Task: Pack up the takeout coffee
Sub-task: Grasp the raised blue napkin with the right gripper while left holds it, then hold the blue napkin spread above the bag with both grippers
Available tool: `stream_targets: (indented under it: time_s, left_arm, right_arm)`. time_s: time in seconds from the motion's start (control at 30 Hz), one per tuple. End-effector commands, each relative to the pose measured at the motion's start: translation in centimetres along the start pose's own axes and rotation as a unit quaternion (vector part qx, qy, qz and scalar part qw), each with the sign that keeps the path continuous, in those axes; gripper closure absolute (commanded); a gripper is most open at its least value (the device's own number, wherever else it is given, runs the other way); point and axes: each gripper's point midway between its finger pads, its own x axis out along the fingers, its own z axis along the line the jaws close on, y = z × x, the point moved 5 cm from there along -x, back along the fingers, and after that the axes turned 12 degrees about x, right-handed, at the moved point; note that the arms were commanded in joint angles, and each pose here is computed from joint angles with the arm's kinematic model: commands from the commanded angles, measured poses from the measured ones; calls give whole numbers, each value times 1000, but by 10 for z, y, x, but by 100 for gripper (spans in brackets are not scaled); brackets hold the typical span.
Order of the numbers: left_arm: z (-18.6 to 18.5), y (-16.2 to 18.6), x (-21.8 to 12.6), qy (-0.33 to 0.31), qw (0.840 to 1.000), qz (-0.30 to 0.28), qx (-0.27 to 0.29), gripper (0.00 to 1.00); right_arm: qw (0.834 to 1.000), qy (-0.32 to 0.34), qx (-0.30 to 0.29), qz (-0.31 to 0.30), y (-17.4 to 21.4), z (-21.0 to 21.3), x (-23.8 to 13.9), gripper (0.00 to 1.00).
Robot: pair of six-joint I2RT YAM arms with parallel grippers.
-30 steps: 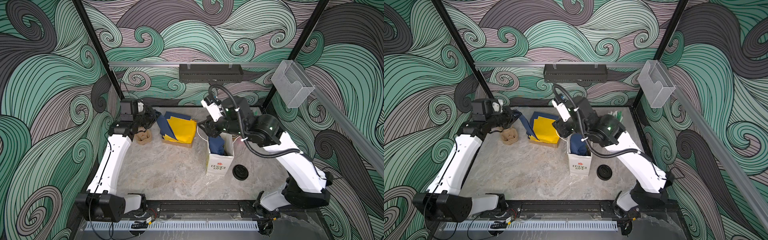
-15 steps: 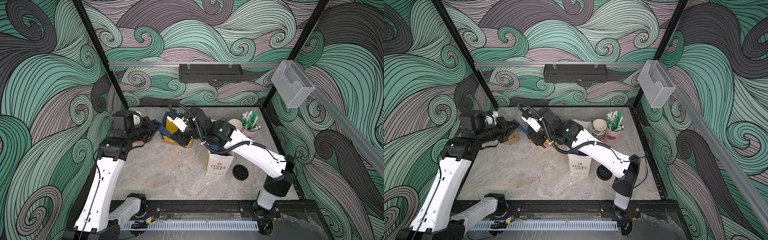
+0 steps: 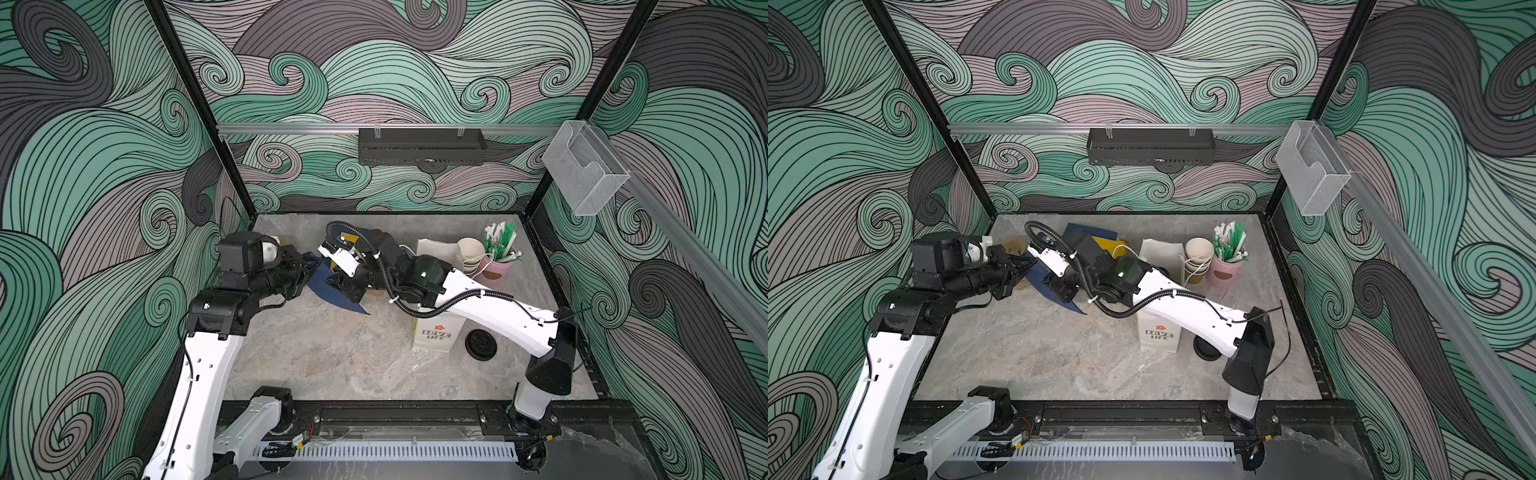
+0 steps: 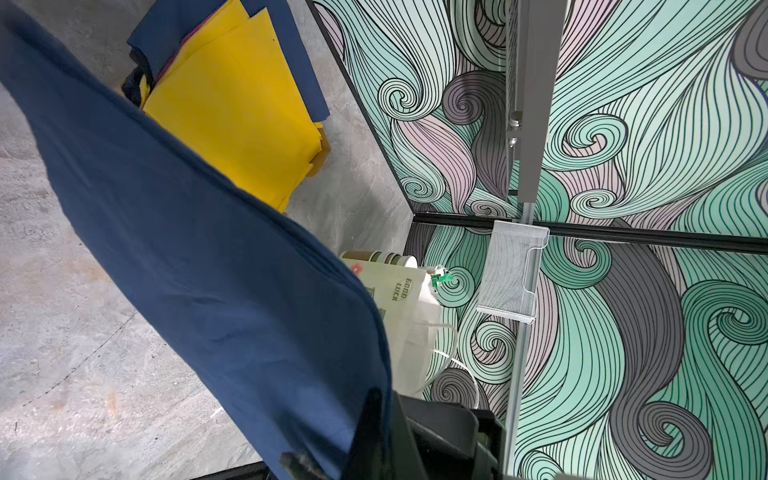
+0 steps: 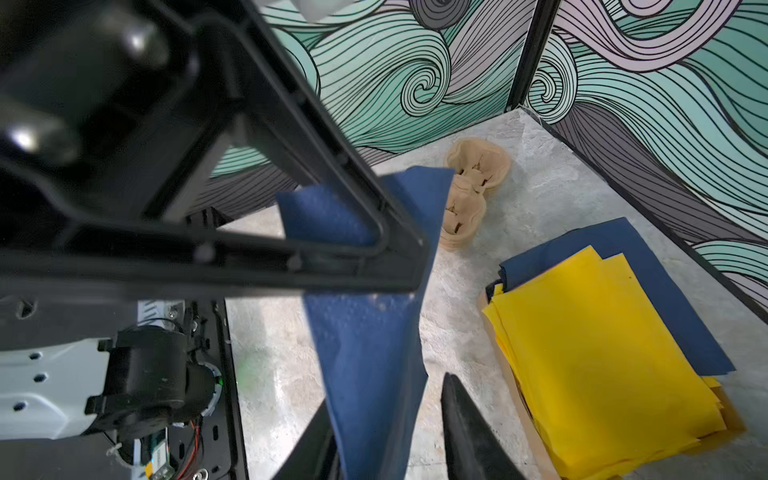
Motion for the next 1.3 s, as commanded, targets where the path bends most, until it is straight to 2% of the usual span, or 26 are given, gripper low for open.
stream_targets:
  time_s: [0.0,0.07,0.1,0.13,0.17,0.23,0.3,0.33,0.37,0.47,0.57,0.63,0.7,0.8,1.0,1.1,1.27]
  left_arm:
    - [-5,5,-8,7,1000,7,-2,100]
    - [-6,5,-9,7,1000,4,0,100]
    - [-6,4,-9,7,1000,1,1,97]
    - [-7,2,-9,8,1000,-6,4,90]
    - [-8,-2,-9,7,1000,-17,8,82]
    - [-15,-15,-9,11,998,-55,29,54]
    - [-22,-30,-11,7,994,-94,56,36]
    - [-27,-36,-14,1,991,-111,75,24]
    - [-33,-43,-19,-6,986,-130,106,18]
    - [-46,-52,-32,-16,964,-167,208,16]
    - [-59,-41,-36,33,921,-165,350,16]
    - [-61,-22,-35,80,885,-144,436,16]
    - [-59,1,-34,131,839,-116,516,16]
    - [-53,30,-32,167,772,-91,607,15]
    - [-50,74,-19,225,648,-36,726,12]
    - [-49,78,-14,215,622,-47,752,7]
    - [-46,81,-5,203,595,-42,776,2]
  right_arm:
    - [1000,-11,-3,-24,-10,4,6,78]
    - [1000,-17,4,-26,-12,6,6,89]
    - [999,-22,9,-28,-12,7,5,94]
    - [999,-25,17,-30,-13,7,2,98]
    - [999,-26,27,-31,-13,7,0,100]
    - [997,-24,61,-33,-13,3,-6,100]
    - [994,-11,106,-34,-12,-5,-15,100]
    - [991,-5,127,-35,-13,-9,-21,100]
    - [987,0,154,-37,-14,-13,-29,100]
    - [975,11,218,-51,-19,-26,-57,100]
    - [957,12,282,-65,-23,-42,-87,100]
    - [945,8,319,-68,-25,-51,-105,100]
    - [939,1,338,-66,-26,-54,-120,100]
    - [937,-4,345,-61,-27,-52,-134,100]
    - [925,-42,378,-16,-30,-40,-131,100]
    - [923,-74,378,3,-33,-32,-127,100]
    - [916,-135,376,29,-36,-16,-120,100]
